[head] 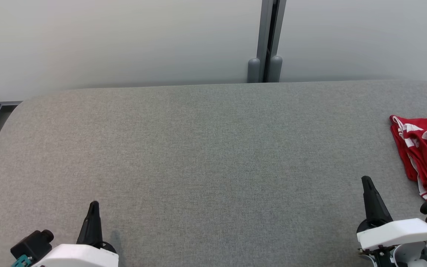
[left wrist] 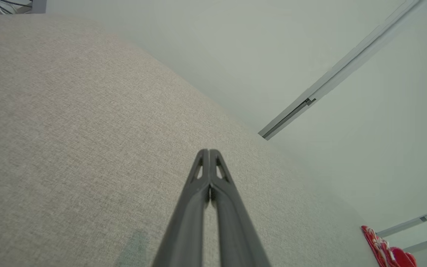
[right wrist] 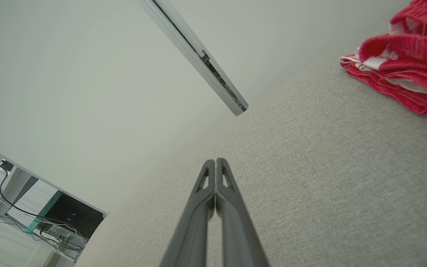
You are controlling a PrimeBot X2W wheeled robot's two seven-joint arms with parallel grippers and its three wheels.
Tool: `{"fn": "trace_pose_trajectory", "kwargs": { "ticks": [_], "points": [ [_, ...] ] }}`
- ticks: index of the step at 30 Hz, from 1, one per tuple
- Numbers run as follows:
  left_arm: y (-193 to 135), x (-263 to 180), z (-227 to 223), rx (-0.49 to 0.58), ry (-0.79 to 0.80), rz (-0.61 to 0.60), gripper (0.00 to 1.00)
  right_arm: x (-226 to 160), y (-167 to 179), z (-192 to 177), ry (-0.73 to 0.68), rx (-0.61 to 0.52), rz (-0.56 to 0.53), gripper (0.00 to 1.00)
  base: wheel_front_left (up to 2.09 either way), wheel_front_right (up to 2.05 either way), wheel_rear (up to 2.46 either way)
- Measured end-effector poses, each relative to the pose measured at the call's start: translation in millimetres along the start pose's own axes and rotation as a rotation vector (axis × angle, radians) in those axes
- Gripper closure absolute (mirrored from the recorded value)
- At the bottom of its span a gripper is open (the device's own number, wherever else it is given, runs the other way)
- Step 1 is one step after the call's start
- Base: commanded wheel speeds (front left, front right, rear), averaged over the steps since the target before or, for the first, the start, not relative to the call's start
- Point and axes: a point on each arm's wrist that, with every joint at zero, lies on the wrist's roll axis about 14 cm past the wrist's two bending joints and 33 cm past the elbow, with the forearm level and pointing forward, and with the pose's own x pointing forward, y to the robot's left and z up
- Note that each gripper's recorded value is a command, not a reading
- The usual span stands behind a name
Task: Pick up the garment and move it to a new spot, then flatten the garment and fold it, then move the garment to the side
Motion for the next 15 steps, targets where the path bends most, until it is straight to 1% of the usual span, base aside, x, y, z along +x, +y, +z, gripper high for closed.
{"fn": "trace_pose_trajectory", "kwargs": {
  "ticks": [15],
  "points": [
    [-5.9, 7.8, 7.6, -0.196, 0.01, -0.024, 1.0, -0.5, -5.8, 7.5, -0.008, 0.185, -0.024, 1.0, 0.0, 0.0, 0.0]
  ]
}}
